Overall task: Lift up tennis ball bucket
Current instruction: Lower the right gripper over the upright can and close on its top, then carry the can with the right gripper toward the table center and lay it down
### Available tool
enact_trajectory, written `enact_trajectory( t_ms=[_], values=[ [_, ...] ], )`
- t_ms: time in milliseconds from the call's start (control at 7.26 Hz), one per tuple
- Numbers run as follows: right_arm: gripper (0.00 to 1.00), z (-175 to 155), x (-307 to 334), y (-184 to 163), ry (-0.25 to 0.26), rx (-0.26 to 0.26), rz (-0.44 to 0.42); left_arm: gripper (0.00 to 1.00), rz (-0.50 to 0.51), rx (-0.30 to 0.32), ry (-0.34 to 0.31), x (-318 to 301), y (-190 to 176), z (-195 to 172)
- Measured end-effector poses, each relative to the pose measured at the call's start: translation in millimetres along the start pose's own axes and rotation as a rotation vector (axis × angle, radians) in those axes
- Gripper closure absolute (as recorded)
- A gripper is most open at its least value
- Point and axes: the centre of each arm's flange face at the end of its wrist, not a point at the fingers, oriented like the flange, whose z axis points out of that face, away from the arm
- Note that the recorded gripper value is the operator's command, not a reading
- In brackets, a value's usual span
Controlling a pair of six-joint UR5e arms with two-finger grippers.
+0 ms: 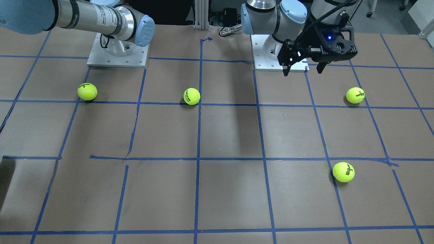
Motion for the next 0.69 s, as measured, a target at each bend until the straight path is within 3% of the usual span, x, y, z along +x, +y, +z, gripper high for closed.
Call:
enact_trajectory(
  t_ms=[275,551,688],
  values=[
    [0.37,-13.7,-1.8,-0.3,0.009,-0.003,0.033,0.0,0.0,0.0,0.0,0.1,0.0,0.0],
    [0.41,-68.5,-24.7,-6.0,0.014,0.011,0.016,0.0,0.001,-0.001,-0.001,0.3,-0.1,0.4],
    [0.44,-102.5,-65.2,-17.9,0.012,0.02,-0.05,0.0,0.002,-0.001,-0.001,1.0,0.2,0.6]
  ],
)
